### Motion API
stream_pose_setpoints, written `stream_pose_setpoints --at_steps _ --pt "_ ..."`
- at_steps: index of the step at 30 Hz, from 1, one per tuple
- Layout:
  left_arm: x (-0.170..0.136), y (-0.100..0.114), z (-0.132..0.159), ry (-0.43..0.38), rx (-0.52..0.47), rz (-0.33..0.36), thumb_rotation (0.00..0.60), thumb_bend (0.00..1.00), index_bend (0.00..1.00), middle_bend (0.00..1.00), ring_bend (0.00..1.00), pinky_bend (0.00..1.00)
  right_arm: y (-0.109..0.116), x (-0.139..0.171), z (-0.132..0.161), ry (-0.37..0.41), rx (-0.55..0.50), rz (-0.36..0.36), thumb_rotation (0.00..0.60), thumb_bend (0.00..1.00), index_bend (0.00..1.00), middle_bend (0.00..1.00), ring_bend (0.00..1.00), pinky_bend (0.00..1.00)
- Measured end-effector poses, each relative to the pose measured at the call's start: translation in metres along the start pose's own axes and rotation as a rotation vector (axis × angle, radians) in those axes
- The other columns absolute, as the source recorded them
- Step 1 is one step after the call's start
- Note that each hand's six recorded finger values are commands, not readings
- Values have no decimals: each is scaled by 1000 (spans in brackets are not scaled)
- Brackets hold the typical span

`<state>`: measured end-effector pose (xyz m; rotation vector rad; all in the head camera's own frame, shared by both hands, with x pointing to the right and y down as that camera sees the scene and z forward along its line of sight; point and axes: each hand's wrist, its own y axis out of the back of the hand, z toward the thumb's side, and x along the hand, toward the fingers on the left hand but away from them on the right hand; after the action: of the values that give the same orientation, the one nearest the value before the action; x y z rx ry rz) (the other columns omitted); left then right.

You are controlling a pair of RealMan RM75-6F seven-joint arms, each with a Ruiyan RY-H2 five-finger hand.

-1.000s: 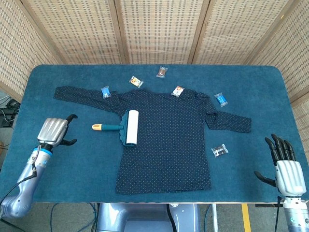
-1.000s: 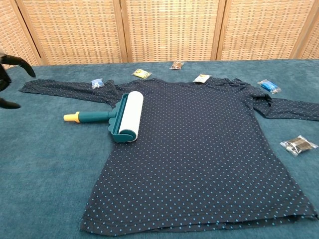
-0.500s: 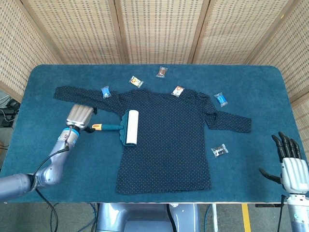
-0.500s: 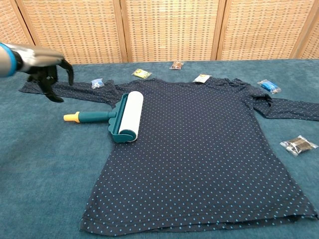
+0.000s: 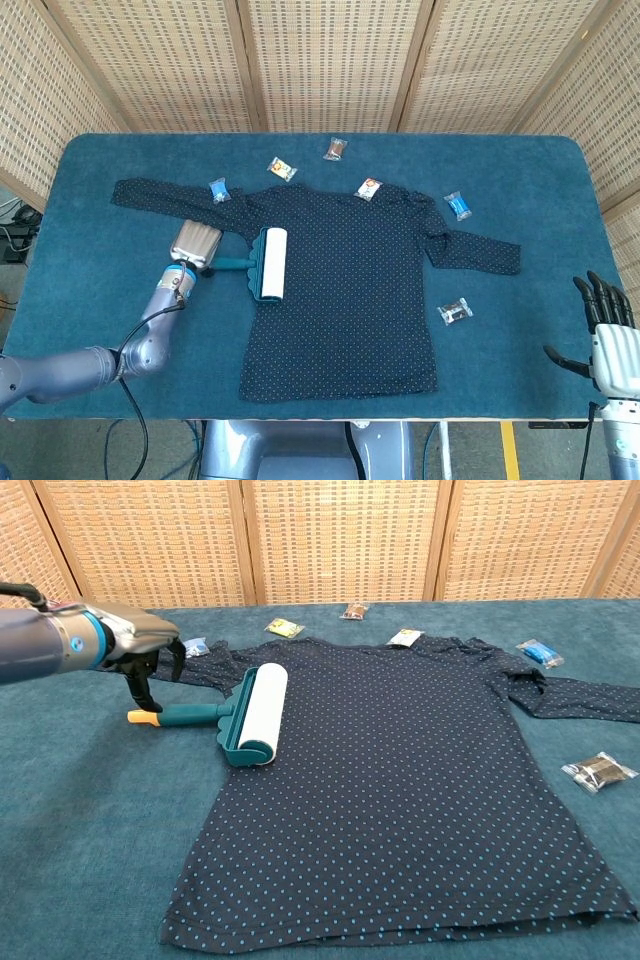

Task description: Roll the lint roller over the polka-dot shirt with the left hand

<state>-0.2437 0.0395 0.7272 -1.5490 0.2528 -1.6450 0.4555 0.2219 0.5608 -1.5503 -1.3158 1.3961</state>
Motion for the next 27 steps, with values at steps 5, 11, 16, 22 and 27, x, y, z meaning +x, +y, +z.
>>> stream_pose_setpoints --at_steps 5,11,16,22,27 --pt "6 -4 12 -13 13 -9 600 253 392 850 763 695 -1 -1 -1 -3 -1 5 600 167 41 0 0 0" --pt "15 -11 27 -25 28 -19 600 253 390 850 763 695 1 -1 -4 -10 -5 -2 600 167 41 0 0 0" --pt "20 -14 32 -25 37 -23 600 292 409 850 763 695 1 -2 -6 -14 -6 -5 600 167 41 0 0 0" --pt "23 -17 40 -34 53 -26 600 343 435 850 763 695 2 -3 -7 -18 -8 -10 600 167 44 0 0 0" --pt "23 -20 44 -43 54 -30 600 576 548 850 763 695 4 -3 -8 -21 -11 -17 600 167 49 0 0 0"
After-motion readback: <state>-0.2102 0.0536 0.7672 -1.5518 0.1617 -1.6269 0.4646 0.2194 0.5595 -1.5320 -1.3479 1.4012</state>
